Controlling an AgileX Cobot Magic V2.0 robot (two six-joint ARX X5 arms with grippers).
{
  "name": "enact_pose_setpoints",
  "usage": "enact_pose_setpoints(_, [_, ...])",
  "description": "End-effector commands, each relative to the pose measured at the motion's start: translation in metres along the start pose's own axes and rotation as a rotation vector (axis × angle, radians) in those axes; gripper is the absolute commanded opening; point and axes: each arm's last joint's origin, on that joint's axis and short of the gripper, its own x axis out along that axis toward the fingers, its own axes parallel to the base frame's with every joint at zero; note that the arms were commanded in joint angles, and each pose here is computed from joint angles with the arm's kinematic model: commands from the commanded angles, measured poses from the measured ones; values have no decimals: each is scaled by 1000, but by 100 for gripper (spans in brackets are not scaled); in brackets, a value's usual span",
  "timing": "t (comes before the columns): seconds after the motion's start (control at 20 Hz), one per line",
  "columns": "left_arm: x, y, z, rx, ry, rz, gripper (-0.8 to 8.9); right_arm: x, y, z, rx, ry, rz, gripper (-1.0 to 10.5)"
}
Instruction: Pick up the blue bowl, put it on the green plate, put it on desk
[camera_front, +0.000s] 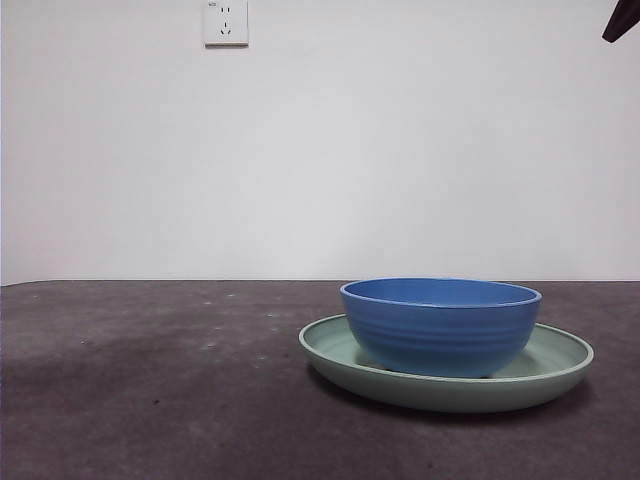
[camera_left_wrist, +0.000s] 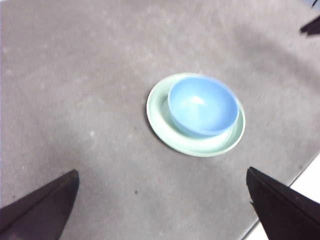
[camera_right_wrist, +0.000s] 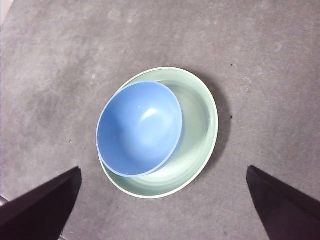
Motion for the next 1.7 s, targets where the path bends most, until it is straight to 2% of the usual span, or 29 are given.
enact_pose_setpoints(0.05, [-4,-1,2,-13,-29,-4,566,-1,1,3,-8,-4,3,573])
enact_pose_setpoints(0.2, [-6,-1,2,-12,-34,-5,566,3,2,4,-9,17,10,525])
enact_pose_setpoints(0.4, [-6,-1,2,-12,-35,-5,566,26,-2,8,0,117,21,496])
enact_pose_setpoints(0.7, [-6,-1,1,-30,-28,-6,566,86,-25,13,32,337,-90,496])
enact_pose_setpoints(1.3, [-6,-1,-1,-40,-5,-3,566,166,-69,10,77,460,-124,469])
enact_pose_setpoints(1.45, [-6,-1,-1,-40,-5,-3,566,174,-74,9,72,472,-122,360])
enact_pose_setpoints(1.7, [-6,-1,-1,-40,-6,-3,566,184,-75,5,63,498,-103,257])
